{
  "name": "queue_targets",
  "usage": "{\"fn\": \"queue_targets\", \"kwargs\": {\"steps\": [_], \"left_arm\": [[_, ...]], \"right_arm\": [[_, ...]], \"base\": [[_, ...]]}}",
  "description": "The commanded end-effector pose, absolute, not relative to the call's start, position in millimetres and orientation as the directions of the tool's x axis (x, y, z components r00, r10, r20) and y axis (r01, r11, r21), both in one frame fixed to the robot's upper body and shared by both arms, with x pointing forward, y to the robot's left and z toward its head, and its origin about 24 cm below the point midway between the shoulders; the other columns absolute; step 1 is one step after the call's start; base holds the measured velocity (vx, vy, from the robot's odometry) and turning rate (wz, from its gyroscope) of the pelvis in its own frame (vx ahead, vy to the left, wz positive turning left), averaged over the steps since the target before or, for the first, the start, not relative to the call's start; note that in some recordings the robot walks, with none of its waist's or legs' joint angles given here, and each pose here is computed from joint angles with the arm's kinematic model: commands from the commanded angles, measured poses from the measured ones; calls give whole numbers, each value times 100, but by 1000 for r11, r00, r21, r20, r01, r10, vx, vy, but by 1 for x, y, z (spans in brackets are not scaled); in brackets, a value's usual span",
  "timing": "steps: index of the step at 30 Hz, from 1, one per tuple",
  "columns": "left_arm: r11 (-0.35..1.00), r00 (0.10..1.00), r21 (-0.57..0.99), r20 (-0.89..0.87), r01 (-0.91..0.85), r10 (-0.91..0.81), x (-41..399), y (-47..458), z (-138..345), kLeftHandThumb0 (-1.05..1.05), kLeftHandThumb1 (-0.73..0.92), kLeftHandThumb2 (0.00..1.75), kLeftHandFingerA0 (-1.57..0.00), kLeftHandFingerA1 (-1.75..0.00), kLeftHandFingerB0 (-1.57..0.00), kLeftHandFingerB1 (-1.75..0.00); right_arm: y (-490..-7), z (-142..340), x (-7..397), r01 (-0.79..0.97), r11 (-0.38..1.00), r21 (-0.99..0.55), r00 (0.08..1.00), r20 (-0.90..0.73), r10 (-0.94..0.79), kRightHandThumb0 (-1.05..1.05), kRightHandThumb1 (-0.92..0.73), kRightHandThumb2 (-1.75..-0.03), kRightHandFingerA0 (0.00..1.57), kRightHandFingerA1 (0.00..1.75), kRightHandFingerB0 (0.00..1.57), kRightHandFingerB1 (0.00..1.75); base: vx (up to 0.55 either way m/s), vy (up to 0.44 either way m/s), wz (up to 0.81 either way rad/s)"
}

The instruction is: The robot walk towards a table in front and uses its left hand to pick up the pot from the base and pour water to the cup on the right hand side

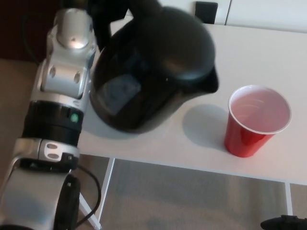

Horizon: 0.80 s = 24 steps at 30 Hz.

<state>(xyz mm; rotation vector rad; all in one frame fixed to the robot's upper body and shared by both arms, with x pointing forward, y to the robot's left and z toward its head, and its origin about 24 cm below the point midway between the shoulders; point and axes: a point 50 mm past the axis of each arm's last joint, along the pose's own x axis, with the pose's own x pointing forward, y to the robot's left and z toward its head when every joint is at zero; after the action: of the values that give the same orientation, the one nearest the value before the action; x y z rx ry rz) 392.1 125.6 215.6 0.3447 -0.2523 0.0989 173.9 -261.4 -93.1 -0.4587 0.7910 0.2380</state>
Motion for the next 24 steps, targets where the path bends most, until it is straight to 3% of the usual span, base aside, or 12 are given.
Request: {"fn": "queue_targets", "kwargs": {"steps": [1,2,5,9,10,14,15,16,19,20,21,24], "left_arm": [[915,912,336,402,-222,73,384,116,245,-15,78,70,-96,-139,-80,-104],[891,900,384,432,-241,58,380,108,250,-17,79,66,-93,-140,-83,-90],[869,888,414,456,-269,57,375,100,256,-14,79,67,-90,-143,-83,-90],[852,877,431,476,-296,64,373,96,259,-18,81,65,-89,-146,-80,-99],[836,868,448,492,-317,66,372,92,266,-17,81,64,-82,-156,-75,-109],[833,867,451,493,-322,68,372,91,266,-17,81,64,-82,-156,-75,-109],[778,834,501,550,-378,51,367,85,272,-22,70,61,-78,-163,-76,-96],[746,812,524,583,-411,39,365,81,275,-24,68,62,-81,-161,-79,-81],[732,803,532,596,-426,35,364,80,275,-24,68,62,-81,-161,-79,-81],[692,775,556,632,-461,8,363,78,275,-23,73,60,-79,-172,-69,-125],[661,759,573,651,-484,-9,363,76,276,-18,72,59,-80,-174,-66,-134],[640,752,584,659,-499,-15,362,75,277,-18,72,59,-80,-174,-66,-134]], "right_arm": [[-267,-93,173,-387,861,-329,680,-733,26,-37,-62,-58,69,53,51,45],[-265,-93,174,-388,860,-330,672,-740,20,-33,-63,-58,71,52,51,45],[-264,-94,173,-379,872,-310,667,-745,25,-32,-63,-58,69,54,50,45],[-264,-94,173,-383,873,-302,659,-752,29,-32,-64,-58,67,53,49,45],[-263,-93,174,-389,867,-311,665,-746,30,-32,-65,-58,67,52,50,45],[-263,-93,174,-390,866,-312,665,-746,30,-32,-65,-58,67,52,50,45],[-263,-94,175,-398,859,-323,660,-751,24,-33,-63,-58,70,53,52,46],[-262,-94,175,-401,855,-328,658,-753,20,-32,-63,-58,71,53,52,46],[-262,-95,176,-401,855,-329,657,-754,18,-32,-63,-58,71,53,52,46],[-260,-94,177,-409,849,-333,656,-755,20,-34,-63,-58,69,52,52,45],[-260,-94,177,-419,843,-338,656,-755,23,-35,-62,-58,71,52,52,45],[-260,-93,178,-429,835,-345,655,-755,25,-35,-62,-58,71,52,52,45]], "base": [[0,0,0],[0,0,0],[0,0,0],[0,0,0],[0,0,0],[0,0,0],[0,0,0],[0,0,0],[0,0,0],[0,0,0],[0,0,0],[0,0,0]]}}
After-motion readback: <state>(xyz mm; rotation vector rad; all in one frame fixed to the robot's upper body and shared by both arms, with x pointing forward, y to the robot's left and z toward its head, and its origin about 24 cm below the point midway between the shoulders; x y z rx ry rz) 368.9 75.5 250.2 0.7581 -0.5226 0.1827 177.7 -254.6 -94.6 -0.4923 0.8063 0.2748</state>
